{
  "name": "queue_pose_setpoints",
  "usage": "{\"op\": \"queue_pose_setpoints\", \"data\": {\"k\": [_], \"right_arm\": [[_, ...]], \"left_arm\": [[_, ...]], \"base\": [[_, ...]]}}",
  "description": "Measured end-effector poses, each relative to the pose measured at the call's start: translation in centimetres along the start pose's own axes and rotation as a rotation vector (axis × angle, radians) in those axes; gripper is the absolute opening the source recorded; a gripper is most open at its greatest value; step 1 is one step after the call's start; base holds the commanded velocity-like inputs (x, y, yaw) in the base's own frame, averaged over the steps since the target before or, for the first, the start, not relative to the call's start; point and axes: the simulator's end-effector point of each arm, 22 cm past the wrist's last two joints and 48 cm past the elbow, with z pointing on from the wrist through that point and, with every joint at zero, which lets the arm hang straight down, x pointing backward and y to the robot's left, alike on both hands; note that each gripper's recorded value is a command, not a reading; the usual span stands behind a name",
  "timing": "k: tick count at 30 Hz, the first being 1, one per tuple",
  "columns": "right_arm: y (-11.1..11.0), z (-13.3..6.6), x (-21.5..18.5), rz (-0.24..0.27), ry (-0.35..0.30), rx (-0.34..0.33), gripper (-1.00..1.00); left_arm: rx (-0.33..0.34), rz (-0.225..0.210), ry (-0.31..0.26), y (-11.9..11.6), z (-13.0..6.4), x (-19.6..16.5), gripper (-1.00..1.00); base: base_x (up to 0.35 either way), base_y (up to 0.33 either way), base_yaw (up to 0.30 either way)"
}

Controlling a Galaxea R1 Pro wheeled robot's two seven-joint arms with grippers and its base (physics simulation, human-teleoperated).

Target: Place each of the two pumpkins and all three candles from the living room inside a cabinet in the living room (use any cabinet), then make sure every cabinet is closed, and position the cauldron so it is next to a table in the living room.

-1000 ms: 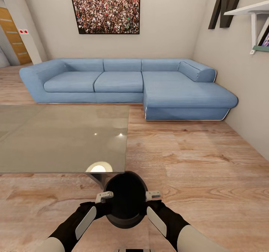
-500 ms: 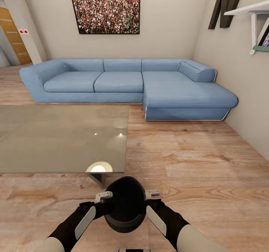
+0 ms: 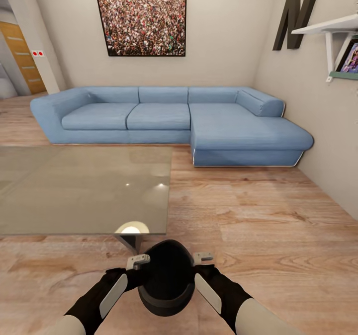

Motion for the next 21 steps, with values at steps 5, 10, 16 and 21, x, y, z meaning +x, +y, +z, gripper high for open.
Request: {"op": "queue_pose_setpoints", "data": {"k": [5,10,16,21], "right_arm": [[0.05,-0.30,-0.34,-0.001,-0.008,-0.001,1.00],[0.05,-0.30,-0.34,-0.001,-0.008,-0.001,1.00],[0.05,-0.27,-0.33,-0.001,-0.007,-0.001,1.00],[0.05,-0.27,-0.32,-0.001,-0.007,-0.001,1.00]], "left_arm": [[0.002,0.002,-0.009,-0.10,-0.31,-0.38,1.00],[0.001,0.003,-0.010,-0.07,-0.32,-0.42,1.00],[0.001,0.003,-0.009,-0.09,-0.29,-0.39,1.00],[0.000,0.003,-0.009,-0.03,-0.29,-0.38,1.00]], "base": [[0.000,0.000,0.000],[-0.002,0.000,0.000],[-0.157,0.000,0.000],[-0.265,0.000,0.000]]}}
